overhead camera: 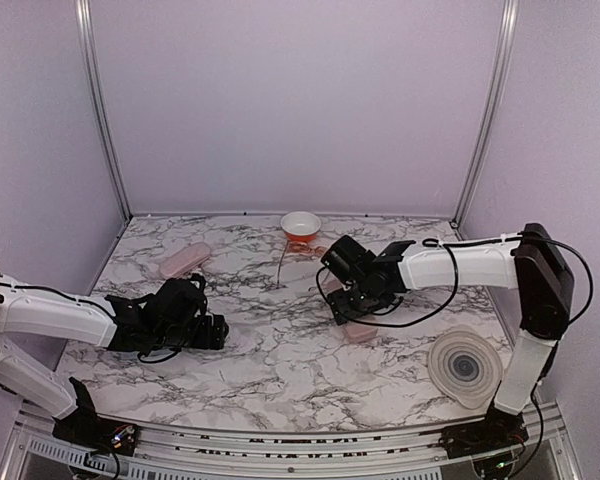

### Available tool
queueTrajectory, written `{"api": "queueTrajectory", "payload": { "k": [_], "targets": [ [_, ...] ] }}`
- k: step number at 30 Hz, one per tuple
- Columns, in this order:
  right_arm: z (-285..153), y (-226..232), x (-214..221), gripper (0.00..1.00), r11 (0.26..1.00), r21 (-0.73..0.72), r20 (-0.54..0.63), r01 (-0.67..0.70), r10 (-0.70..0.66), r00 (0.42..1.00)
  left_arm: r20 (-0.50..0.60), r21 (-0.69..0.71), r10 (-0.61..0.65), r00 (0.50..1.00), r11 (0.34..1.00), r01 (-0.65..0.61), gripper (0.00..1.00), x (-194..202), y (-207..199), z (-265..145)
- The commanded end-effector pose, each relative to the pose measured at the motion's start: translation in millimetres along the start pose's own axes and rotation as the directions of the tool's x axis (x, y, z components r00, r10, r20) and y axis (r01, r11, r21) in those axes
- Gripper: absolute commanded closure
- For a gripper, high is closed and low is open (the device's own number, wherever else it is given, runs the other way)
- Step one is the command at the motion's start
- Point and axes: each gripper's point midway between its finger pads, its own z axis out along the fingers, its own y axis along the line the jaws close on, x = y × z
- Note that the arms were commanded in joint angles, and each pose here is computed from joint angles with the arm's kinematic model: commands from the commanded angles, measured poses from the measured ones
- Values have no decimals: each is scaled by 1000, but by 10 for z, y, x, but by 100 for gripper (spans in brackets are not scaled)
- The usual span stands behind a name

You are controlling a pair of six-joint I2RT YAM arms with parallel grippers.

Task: Organize the sunglasses
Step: Move the case with the sunglasses to the corner of the board.

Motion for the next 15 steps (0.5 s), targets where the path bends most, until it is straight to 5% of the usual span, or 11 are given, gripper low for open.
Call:
{"api": "queueTrajectory", "payload": {
  "k": [1, 15],
  "targets": [
    [-46, -529, -141, 27, 995, 38, 62, -98, 95, 994, 15, 8, 3, 1000, 1000, -3, 10, -42, -1, -13],
    [112, -1755, 70, 24, 944, 136, 67, -302, 295, 953, -3, 3, 14, 1000, 1000, -14, 10, -29, -21, 28]
  ]
}}
